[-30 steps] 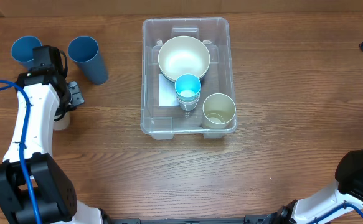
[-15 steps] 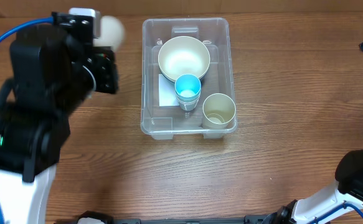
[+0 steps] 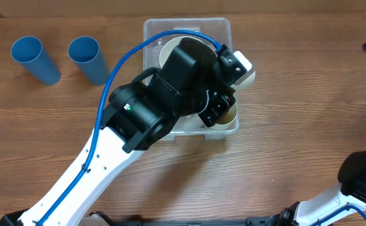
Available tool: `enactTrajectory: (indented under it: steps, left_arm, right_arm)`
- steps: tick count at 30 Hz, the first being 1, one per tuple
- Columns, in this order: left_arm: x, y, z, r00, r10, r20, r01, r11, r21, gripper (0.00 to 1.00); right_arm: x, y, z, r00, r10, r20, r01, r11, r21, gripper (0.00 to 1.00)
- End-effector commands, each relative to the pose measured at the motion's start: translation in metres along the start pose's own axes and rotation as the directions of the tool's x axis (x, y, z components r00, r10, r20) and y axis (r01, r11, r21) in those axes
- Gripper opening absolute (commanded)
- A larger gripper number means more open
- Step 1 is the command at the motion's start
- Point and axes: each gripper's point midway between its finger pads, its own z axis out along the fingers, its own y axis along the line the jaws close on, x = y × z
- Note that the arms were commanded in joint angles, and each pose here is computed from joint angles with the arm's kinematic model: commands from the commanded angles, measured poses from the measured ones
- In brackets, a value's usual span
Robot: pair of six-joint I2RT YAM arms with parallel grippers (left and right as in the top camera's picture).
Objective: Pack container
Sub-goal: 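Lower the second cream cup into the first cream cup and release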
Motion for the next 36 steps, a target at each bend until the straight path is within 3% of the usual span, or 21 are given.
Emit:
enactTrajectory:
  steps: [1,3,10,21,26,36]
  left_arm:
    - [-0.02,0.014,-0.035,0.998,0.023,0.056,-0.016,0.993,-0.119,0.04]
    - [-0.032,0.022,-0.057,0.996,0.027,0.086,-0.01,0.982,-0.188,0.04]
    - [-0.067,0.017,-0.102,0.982,0.015,0.19,0.023,0.98,-0.196,0.04]
    - [-0.014,0.025,-0.006,0.987,-0.05,-0.153,0.03,0.991,-0.13,0.04]
    - [0.01,0.011,-0.001,0.965,-0.063,-0.254,0.052,0.997,-0.052,0.04]
    - [0.025,-0.016,0.014,0.944,-0.009,-0.331,0.026,0.998,0.049,0.04]
  right_arm:
    - [-0.006,0.004,-0.008,1.0,-0.002,0.03,0.003,1.0,-0.011,1.0]
    - [-0.006,0.004,-0.008,1.0,-0.002,0.03,0.003,1.0,-0.011,1.0]
    - [-0.006,0.003,-0.008,1.0,-0.002,0.029,0.002,1.0,-0.011,1.0]
    - [-0.006,0.003,-0.008,1.0,-0.002,0.029,0.002,1.0,-0.011,1.0]
    - [-0.006,0.003,-0.008,1.0,-0.002,0.029,0.002,1.0,-0.011,1.0]
    - [-0.006,0.003,-0.008,1.0,-0.002,0.029,0.002,1.0,-0.011,1.0]
